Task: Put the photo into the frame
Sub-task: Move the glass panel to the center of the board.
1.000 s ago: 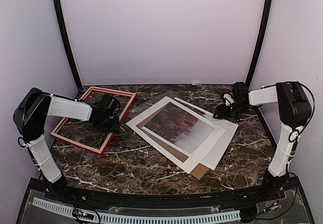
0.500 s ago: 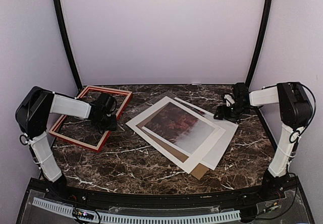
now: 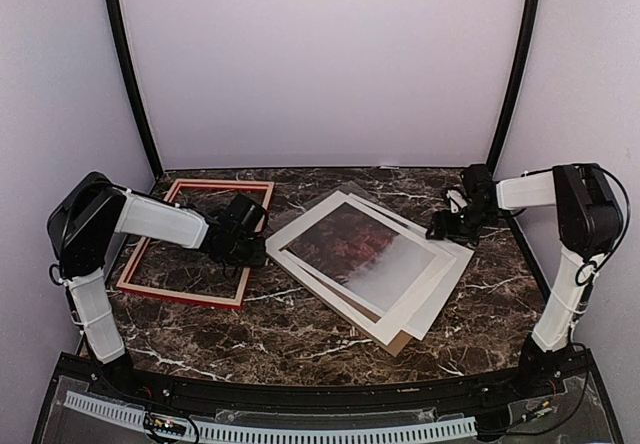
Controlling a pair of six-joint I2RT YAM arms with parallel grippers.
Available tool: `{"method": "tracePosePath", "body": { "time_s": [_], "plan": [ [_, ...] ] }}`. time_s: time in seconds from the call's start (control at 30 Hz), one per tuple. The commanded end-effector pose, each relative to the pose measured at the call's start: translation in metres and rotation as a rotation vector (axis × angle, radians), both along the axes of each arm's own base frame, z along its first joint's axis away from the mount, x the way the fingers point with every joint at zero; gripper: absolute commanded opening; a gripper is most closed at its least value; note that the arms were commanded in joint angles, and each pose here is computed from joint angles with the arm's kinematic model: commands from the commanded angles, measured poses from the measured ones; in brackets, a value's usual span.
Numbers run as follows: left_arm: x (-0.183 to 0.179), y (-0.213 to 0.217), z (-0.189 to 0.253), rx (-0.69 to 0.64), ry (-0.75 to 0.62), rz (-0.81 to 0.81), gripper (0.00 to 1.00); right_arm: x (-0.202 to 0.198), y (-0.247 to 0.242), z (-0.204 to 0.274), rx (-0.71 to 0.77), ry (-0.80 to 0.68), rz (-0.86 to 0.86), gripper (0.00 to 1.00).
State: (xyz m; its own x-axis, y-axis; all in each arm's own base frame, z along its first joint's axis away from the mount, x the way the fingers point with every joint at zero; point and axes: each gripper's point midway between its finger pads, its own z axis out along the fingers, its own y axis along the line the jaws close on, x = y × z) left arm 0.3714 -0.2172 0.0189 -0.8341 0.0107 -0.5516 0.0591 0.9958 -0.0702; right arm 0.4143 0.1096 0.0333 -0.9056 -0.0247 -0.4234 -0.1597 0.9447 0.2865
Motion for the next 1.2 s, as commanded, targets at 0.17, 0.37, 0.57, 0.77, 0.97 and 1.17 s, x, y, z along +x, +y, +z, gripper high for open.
{"method": "tracePosePath", "body": {
  "time_s": [0.17, 0.37, 0.57, 0.77, 0.97, 1.17],
  "plan": [
    [-0.068, -0.038, -0.052, -0.024, 0.249, -0.102, 0.39, -0.009, -0.013, 0.004, -0.058, 0.0, -0.053, 0.77],
    [-0.078, -0.045, -0.057, -0.026, 0.261, -0.108, 0.39, 0.001, -0.016, 0.011, -0.072, -0.018, -0.062, 0.79],
    [-0.071, -0.047, -0.054, -0.012, 0.242, -0.11, 0.39, -0.014, -0.015, -0.004, -0.069, 0.035, -0.054, 0.79],
    [-0.062, -0.054, -0.053, -0.016, 0.224, -0.116, 0.39, -0.052, -0.001, -0.016, 0.048, 0.095, -0.076, 0.75],
    [-0.048, -0.064, -0.047, -0.017, 0.196, -0.126, 0.39, -0.1, 0.017, -0.029, 0.098, 0.154, -0.092, 0.73],
    [-0.038, -0.068, -0.042, -0.016, 0.176, -0.128, 0.39, -0.141, 0.044, -0.026, 0.144, 0.156, -0.111, 0.74]
  ]
}}
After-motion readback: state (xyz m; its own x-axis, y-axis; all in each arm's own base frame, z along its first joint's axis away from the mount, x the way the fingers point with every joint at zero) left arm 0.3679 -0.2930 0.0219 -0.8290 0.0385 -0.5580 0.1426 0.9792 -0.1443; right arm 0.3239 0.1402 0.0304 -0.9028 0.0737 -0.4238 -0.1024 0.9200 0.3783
